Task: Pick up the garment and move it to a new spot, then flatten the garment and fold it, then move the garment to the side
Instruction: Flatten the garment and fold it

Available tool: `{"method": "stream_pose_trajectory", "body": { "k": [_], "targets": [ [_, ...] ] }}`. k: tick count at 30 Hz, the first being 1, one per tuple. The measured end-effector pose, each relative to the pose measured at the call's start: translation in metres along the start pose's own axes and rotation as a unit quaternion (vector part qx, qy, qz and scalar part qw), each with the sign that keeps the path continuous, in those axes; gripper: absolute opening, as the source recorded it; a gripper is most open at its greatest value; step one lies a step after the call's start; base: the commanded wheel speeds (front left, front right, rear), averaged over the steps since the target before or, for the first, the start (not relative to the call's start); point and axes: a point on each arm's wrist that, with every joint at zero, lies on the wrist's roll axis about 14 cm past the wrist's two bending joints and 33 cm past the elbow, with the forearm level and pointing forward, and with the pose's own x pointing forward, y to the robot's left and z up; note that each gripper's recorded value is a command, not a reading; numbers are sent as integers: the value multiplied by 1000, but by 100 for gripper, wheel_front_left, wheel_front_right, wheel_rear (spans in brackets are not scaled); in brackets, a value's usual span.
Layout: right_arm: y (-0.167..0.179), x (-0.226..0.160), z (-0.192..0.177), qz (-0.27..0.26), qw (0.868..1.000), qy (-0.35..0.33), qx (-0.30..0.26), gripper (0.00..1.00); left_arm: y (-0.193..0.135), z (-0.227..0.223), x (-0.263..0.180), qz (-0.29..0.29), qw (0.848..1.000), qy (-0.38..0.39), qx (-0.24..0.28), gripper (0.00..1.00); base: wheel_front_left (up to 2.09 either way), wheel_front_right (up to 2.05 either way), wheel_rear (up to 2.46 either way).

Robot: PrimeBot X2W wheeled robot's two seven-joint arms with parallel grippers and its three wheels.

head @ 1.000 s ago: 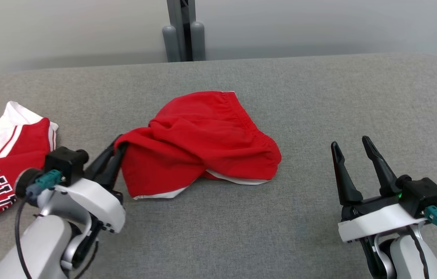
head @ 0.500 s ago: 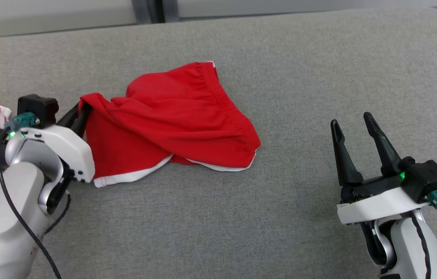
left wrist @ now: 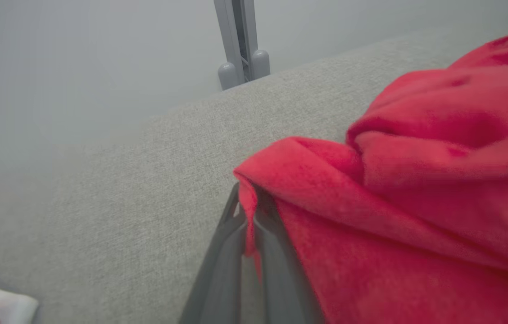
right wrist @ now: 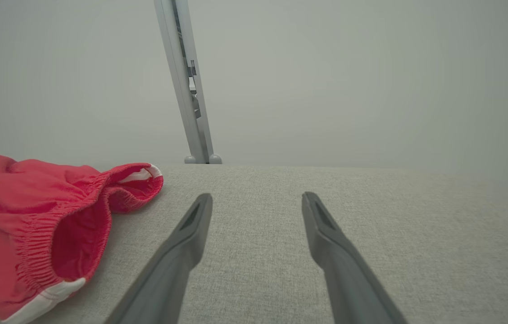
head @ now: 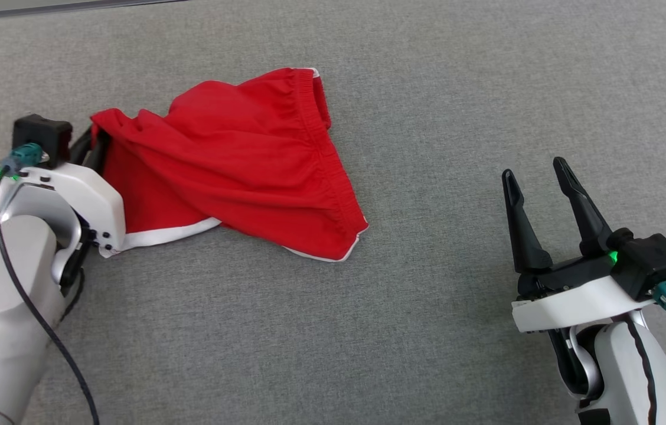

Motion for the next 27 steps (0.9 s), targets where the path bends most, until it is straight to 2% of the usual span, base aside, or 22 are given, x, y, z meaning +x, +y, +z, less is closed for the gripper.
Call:
{"method": "stream_pose_trajectory", "body": {
  "k": [1,2,9,17,20,27],
  "targets": [
    [1,1,0,2,1000,0,1,100,-2,-1,-1,-3,1000,0,-1,83,0,0,0],
    [3,2,0,4,1000,0,2,100,-4,-2,-2,-5,1000,-1,-2,100,0,0,0],
    [14,5,3,17,1000,-5,9,100,1,13,-21,8,999,-42,-15,100,0,0,0],
    [15,-5,13,14,1000,-13,3,100,17,5,-78,50,994,-76,-62,100,0,0,0],
    [17,-12,13,14,1000,-9,-6,100,8,-10,-109,62,991,-81,-86,100,0,0,0],
    [41,-24,7,47,999,6,-2,100,-21,-16,-149,73,982,-109,-138,100,0,0,0]
  ]
}}
